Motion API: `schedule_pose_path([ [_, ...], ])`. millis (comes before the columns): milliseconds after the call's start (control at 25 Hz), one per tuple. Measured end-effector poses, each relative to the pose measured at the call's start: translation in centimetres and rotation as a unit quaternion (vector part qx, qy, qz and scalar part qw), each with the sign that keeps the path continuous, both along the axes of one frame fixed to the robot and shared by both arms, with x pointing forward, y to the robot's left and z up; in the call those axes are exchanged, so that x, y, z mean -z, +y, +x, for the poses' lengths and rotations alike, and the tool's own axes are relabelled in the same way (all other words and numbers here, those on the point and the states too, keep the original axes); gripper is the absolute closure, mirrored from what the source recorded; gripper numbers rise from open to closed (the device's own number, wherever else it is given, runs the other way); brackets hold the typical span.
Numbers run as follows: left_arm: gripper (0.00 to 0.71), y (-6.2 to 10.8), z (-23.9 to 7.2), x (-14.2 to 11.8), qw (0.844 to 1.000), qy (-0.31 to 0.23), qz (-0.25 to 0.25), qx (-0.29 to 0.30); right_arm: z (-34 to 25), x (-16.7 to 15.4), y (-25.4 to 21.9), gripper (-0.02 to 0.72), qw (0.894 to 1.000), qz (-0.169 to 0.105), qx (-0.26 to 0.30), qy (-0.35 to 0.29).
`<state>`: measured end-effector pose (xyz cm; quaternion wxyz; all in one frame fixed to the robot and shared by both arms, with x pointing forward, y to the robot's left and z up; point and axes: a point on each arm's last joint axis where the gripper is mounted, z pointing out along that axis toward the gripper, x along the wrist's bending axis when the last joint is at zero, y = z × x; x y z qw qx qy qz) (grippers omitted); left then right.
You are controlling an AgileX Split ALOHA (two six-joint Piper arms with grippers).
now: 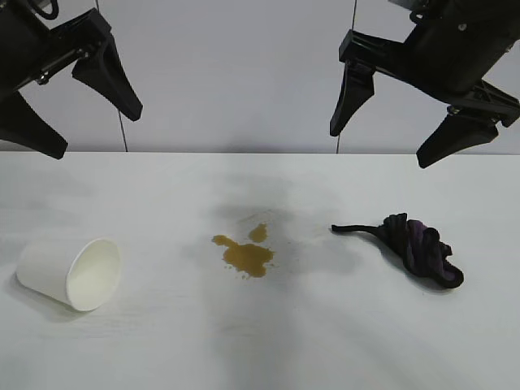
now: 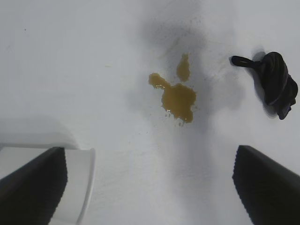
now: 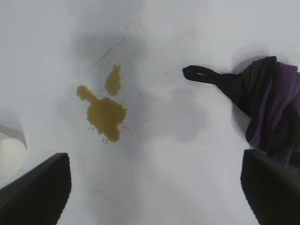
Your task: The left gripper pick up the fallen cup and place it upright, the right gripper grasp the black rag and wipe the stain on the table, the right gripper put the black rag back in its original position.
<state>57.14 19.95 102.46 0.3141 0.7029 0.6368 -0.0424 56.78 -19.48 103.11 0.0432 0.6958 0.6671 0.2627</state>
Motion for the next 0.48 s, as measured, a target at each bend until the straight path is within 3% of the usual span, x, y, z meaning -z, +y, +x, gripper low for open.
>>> schedule_pose_path([
  [160, 0.017, 0.1, 0.2, -0.1, 1.000, -0.012, 0.005, 0.002, 0.0, 0.0, 0.0, 0.021, 1.000, 0.000, 0.000, 0.000],
  [280, 0.017, 0.2, -0.2, -0.8, 0.992, -0.030, 0.061, 0.107, 0.0, 0.0, 0.0, 0.021, 1.000, 0.000, 0.000, 0.000],
  [360, 0.017, 0.6, -0.8, -1.2, 0.970, -0.033, 0.112, 0.211, 0.0, 0.0, 0.0, 0.021, 1.000, 0.000, 0.000, 0.000],
  [480, 0.017, 1.2, -1.9, -1.1, 0.912, -0.034, 0.173, 0.370, 0.0, 0.0, 0.0, 0.021, 1.000, 0.000, 0.000, 0.000],
])
